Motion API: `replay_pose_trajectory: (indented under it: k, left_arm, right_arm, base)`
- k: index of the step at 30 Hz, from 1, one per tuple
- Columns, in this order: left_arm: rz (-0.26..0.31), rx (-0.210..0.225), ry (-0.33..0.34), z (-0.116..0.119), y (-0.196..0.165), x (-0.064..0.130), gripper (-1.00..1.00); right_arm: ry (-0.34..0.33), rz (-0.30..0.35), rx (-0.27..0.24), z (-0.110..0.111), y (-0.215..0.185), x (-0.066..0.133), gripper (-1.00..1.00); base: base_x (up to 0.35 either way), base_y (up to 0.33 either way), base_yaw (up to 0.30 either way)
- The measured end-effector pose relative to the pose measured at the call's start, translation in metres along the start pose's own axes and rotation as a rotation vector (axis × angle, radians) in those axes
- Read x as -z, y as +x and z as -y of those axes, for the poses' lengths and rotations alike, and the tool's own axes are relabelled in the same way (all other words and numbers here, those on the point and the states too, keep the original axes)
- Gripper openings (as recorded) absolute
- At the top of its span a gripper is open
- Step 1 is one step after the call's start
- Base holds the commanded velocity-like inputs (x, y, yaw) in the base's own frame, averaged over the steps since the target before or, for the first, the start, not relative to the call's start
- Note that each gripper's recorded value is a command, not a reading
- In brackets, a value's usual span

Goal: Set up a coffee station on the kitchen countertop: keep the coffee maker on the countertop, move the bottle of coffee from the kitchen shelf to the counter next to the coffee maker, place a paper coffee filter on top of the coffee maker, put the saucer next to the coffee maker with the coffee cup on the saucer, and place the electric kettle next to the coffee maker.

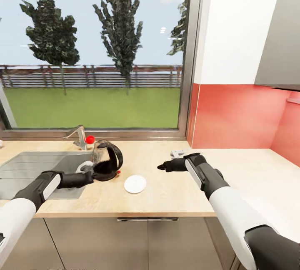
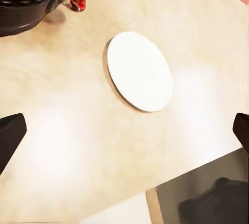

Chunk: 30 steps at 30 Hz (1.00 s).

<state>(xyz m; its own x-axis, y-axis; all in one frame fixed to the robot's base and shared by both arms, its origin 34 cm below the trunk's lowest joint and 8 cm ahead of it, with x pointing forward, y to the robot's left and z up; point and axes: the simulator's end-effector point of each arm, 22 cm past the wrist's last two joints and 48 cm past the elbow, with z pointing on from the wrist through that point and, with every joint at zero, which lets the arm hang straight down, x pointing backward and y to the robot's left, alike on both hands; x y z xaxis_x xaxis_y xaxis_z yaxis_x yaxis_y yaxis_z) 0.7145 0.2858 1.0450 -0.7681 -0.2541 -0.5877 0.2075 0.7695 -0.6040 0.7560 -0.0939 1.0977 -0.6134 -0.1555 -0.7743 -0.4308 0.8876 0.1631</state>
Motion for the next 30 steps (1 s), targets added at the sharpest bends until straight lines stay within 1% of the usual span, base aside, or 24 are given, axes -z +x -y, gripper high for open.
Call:
replay_pose_trajectory:
  k: [1,2,4,5,7,9,12,13,14,17,19,20,21,24,26,28,30]
  left_arm:
    - [0.001,0.002,0.001,0.0,0.0,0.0,1.0]
    - [0.002,0.004,0.004,0.001,0.0,0.0,1.0]
    - [0.003,0.009,0.007,0.001,0.0,-0.001,1.0]
    - [0.002,0.012,0.008,0.001,0.002,-0.001,1.0]
    - [0.001,0.024,0.014,0.0,0.006,-0.002,1.0]
    - [0.011,0.047,0.033,0.002,0.008,-0.003,1.0]
    - [0.035,0.092,0.071,0.008,0.009,-0.004,1.0]
    - [0.038,0.098,0.078,0.01,0.009,-0.005,1.0]
    - [0.043,0.123,0.124,0.027,0.013,-0.017,1.0]
    - [0.039,0.125,0.14,0.036,0.016,-0.023,1.0]
    - [0.037,0.125,0.143,0.038,0.017,-0.025,1.0]
    - [0.018,0.131,0.127,0.03,0.025,-0.027,1.0]
    - [0.016,0.13,0.124,0.029,0.027,-0.022,1.0]
    - [0.011,0.127,0.115,0.023,0.03,-0.019,1.0]
    - [0.0,0.123,0.106,0.019,0.037,-0.019,1.0]
    - [-0.011,0.126,0.099,0.015,0.044,-0.021,1.0]
    - [-0.021,0.134,0.092,0.01,0.052,-0.021,1.0]
  right_arm:
    - [-0.005,-0.008,0.013,-0.003,0.002,-0.001,1.0]
    - [-0.019,-0.022,0.037,-0.01,0.006,-0.003,1.0]
    - [-0.065,-0.051,0.074,-0.026,0.016,-0.007,1.0]
    - [-0.092,-0.068,0.082,-0.033,0.023,-0.009,1.0]
    - [-0.129,-0.095,0.082,-0.04,0.034,-0.012,1.0]
    - [-0.155,-0.121,0.076,-0.044,0.045,-0.014,1.0]
    - [-0.164,-0.151,0.064,-0.043,0.057,-0.017,1.0]
    - [-0.165,-0.154,0.062,-0.043,0.059,-0.017,1.0]
    - [-0.166,-0.167,0.056,-0.042,0.065,-0.018,1.0]
    - [-0.165,-0.171,0.054,-0.042,0.066,-0.018,1.0]
    - [-0.165,-0.172,0.054,-0.042,0.067,-0.018,1.0]
    - [-0.176,-0.175,0.042,-0.044,0.065,-0.021,1.0]
    - [-0.174,-0.165,0.048,-0.048,0.058,-0.017,1.0]
    - [-0.177,-0.153,0.068,-0.058,0.042,-0.015,1.0]
    - [-0.195,-0.132,0.063,-0.068,0.03,-0.014,1.0]
    - [-0.213,-0.13,0.05,-0.076,0.03,-0.015,1.0]
    - [-0.222,-0.134,0.038,-0.078,0.033,-0.017,1.0]
  base:
    - [0.016,-0.005,0.09]
    - [0.01,-0.003,0.058]
    - [0.005,-0.002,0.03]
    - [0.003,-0.001,0.019]
    - [0.002,-0.001,0.01]
    - [0.001,0.0,0.004]
    - [0.0,0.0,0.001]
    - [0.109,0.0,0.0]
    - [0.188,0.0,0.0]
    - [0.278,0.0,0.0]
    - [0.173,0.0,0.0]
    - [0.063,0.0,0.0]
    - [0.098,0.0,0.0]
    - [0.239,0.0,0.0]
    - [0.281,0.0,0.0]
    - [0.157,0.0,0.0]
    - [0.054,0.0,0.0]
